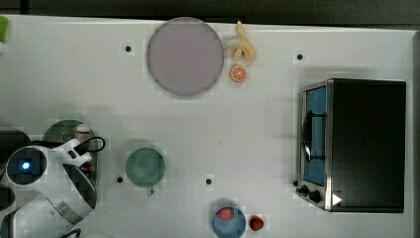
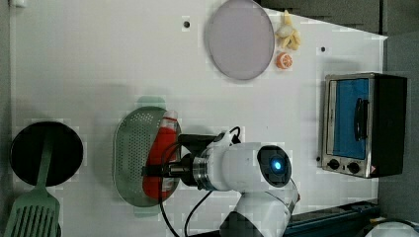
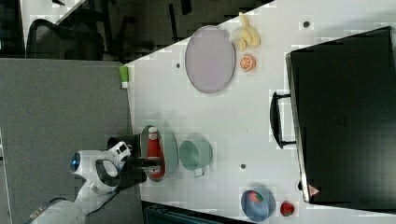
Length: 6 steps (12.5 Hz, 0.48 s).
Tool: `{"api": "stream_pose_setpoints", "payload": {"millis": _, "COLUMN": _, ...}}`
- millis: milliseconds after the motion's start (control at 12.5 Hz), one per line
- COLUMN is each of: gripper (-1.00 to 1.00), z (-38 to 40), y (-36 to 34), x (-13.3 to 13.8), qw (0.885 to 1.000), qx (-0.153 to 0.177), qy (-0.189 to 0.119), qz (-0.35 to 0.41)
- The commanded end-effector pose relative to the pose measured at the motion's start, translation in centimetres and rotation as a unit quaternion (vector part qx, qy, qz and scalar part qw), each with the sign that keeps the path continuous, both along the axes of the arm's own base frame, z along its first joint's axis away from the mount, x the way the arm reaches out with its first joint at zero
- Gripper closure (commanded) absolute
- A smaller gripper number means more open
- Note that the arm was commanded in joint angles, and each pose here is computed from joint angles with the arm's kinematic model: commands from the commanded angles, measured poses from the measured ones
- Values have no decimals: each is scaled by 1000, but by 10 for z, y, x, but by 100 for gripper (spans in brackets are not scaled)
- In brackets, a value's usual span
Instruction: Pick Ketchup from the table and place it in strainer.
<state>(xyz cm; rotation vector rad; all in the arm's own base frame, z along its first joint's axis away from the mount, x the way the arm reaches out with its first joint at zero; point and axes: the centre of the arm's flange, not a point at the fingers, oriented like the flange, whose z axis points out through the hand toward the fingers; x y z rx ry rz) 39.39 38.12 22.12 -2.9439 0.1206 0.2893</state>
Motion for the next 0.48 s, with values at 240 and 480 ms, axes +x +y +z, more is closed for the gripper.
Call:
{"api": "stream_pose_setpoints", "payload": {"millis": 240, "gripper": -100, "z": 63, "y": -1, "x": 31, "qw": 997, "qx": 6, "qy": -69, "qz": -38}}
{"api": "stream_pose_setpoints", "payload": {"millis": 480, "gripper": -100, "z": 110, "y": -49, "x": 66, "qw": 991, "qx": -22, "qy": -102, "qz": -85}}
